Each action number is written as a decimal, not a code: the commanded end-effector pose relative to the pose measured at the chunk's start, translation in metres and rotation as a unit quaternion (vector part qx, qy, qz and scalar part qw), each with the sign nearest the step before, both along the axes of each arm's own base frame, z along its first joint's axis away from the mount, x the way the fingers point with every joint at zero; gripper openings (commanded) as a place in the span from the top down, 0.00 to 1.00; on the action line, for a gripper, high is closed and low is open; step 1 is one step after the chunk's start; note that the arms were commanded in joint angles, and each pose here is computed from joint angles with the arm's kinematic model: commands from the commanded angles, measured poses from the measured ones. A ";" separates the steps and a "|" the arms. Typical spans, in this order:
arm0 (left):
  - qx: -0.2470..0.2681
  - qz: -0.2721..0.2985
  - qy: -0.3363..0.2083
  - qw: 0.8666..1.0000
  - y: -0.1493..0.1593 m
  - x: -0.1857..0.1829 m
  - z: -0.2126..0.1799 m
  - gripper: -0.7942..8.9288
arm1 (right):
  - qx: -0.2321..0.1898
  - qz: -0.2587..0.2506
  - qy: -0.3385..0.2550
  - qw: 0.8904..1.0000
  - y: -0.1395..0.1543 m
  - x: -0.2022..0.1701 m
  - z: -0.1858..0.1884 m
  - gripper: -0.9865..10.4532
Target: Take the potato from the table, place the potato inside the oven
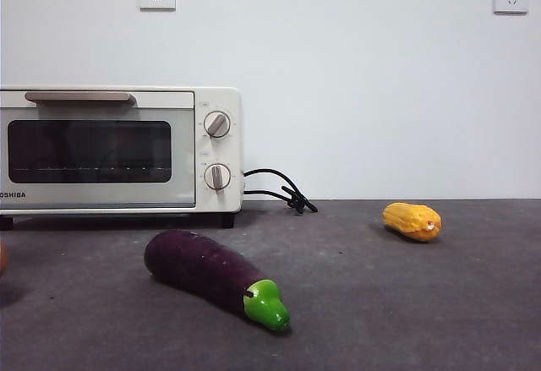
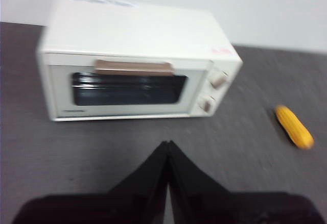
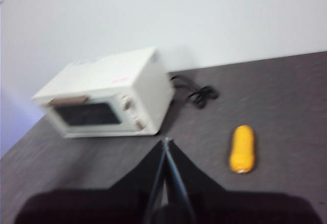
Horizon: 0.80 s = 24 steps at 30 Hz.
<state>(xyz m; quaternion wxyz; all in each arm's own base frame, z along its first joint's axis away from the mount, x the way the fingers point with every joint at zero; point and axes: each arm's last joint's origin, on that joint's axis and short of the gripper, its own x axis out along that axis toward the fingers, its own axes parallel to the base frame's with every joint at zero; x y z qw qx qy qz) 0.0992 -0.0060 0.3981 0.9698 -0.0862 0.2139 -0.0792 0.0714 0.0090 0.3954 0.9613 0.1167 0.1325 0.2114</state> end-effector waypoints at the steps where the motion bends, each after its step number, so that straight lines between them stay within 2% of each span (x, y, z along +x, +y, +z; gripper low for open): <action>1: 0.029 -0.062 0.018 0.998 -0.002 0.019 -0.002 0.92 | -0.014 0.014 0.012 1.000 0.000 0.009 0.001 0.92; 4: 0.019 -0.091 0.051 0.994 -0.004 0.043 -0.009 0.92 | -0.021 0.026 0.040 0.999 -0.001 0.020 0.000 0.92; 7: 0.005 -0.112 0.081 0.990 -0.005 0.067 -0.018 0.92 | -0.017 0.071 0.062 0.995 0.001 0.030 -0.003 0.92; 10: -0.008 -0.146 0.091 0.985 -0.004 0.089 -0.026 0.92 | 0.004 0.117 0.079 0.990 0.002 0.040 -0.005 0.92; 14: -0.040 -0.165 0.103 0.980 0.002 0.116 -0.038 0.92 | 0.016 0.138 0.099 0.985 0.002 0.055 -0.006 0.92; 17: -0.058 -0.157 0.113 0.979 0.010 0.131 -0.046 0.92 | 0.018 0.148 0.112 0.982 0.005 0.064 -0.007 0.92; 24: -0.106 -0.100 0.142 0.979 0.033 0.158 -0.064 0.92 | 0.010 0.199 0.136 0.970 0.020 0.085 -0.011 0.92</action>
